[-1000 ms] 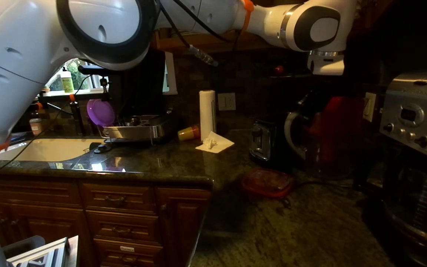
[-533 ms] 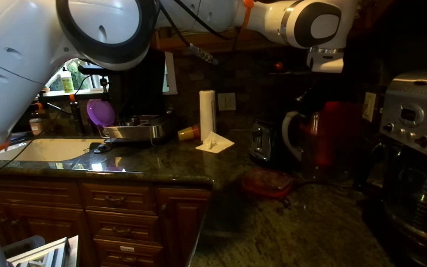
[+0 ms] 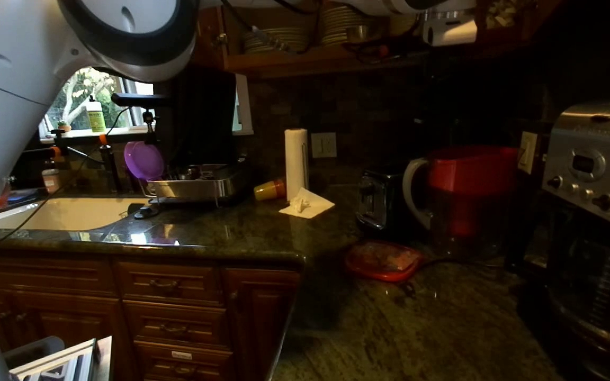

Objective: Move the jug to the right.

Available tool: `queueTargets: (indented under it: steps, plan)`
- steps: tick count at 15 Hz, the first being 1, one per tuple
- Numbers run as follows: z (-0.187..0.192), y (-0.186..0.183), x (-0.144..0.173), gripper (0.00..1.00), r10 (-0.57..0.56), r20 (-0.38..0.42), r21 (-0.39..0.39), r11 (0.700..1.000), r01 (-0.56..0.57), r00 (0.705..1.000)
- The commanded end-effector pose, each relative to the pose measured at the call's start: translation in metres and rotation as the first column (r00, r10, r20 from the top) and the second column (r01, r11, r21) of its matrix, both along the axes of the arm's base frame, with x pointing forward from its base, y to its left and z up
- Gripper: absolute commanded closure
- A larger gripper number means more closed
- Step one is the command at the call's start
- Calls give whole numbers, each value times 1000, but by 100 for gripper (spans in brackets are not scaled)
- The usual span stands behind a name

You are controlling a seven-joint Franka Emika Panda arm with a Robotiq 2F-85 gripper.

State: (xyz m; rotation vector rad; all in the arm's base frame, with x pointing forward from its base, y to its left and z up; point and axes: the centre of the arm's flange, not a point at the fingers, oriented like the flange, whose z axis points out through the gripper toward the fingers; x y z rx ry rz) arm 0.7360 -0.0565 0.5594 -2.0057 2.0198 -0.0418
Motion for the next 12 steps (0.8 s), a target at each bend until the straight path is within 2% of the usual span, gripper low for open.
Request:
queueTargets:
  steps: [1,3,5,7,9,11,12]
  plan:
    - [21,28,-70,0,126,-29,-19,992,-127,992]
    - [30,43,-97,0,143,-1,-15,990,-143,990]
    - [34,55,-114,0,106,-23,-16,994,-106,994]
    - [34,69,-129,0,121,-16,-17,992,-122,992]
    - [36,82,-142,0,130,36,-40,991,-129,991]
    - [39,89,-153,0,139,151,-79,989,-128,979]
    - [69,80,-87,0,149,87,-50,988,-145,985]
